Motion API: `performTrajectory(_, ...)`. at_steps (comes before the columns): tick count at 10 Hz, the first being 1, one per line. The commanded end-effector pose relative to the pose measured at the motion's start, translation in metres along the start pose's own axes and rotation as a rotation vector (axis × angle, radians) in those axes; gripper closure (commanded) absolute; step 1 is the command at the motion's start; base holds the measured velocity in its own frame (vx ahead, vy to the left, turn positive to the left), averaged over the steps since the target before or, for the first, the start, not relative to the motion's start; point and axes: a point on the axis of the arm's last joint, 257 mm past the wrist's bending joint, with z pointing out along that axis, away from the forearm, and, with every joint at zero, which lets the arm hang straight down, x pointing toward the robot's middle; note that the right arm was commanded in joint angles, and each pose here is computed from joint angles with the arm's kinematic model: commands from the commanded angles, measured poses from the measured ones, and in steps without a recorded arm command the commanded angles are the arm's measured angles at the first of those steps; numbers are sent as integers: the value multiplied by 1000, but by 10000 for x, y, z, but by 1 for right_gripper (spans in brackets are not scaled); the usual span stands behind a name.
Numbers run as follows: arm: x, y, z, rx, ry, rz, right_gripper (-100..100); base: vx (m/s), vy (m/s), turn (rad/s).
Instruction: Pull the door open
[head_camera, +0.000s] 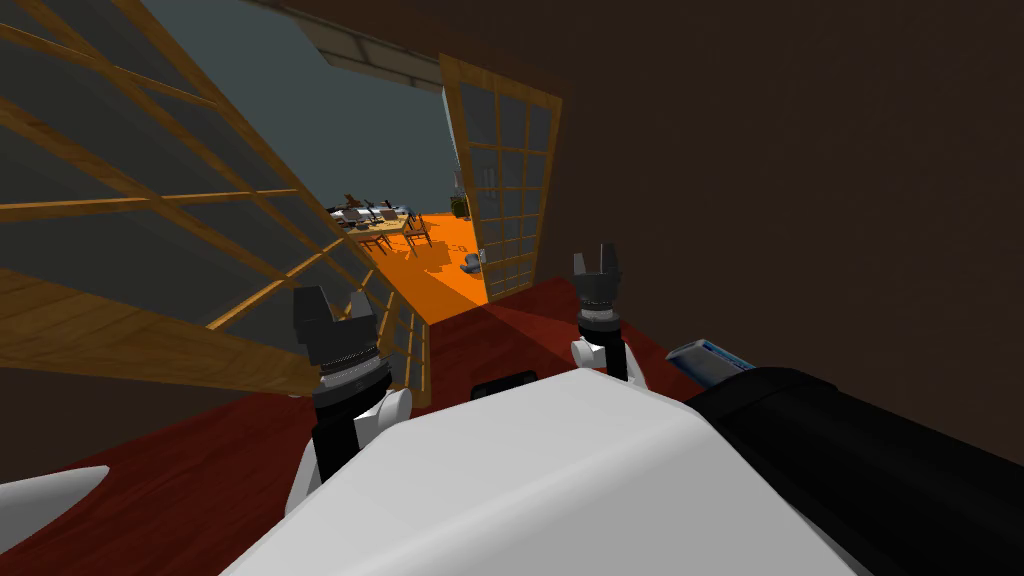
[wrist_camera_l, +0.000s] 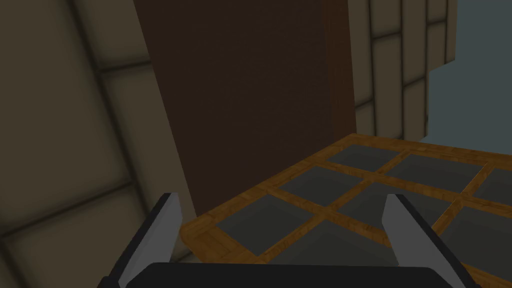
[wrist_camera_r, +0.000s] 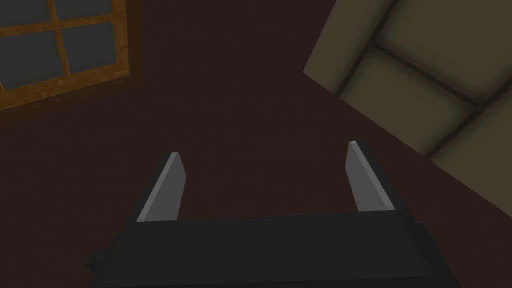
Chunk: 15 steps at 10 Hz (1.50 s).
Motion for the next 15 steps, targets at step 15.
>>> performTrajectory(15, 58, -932, -349, 131, 105, -311, -100, 106, 31, 10)
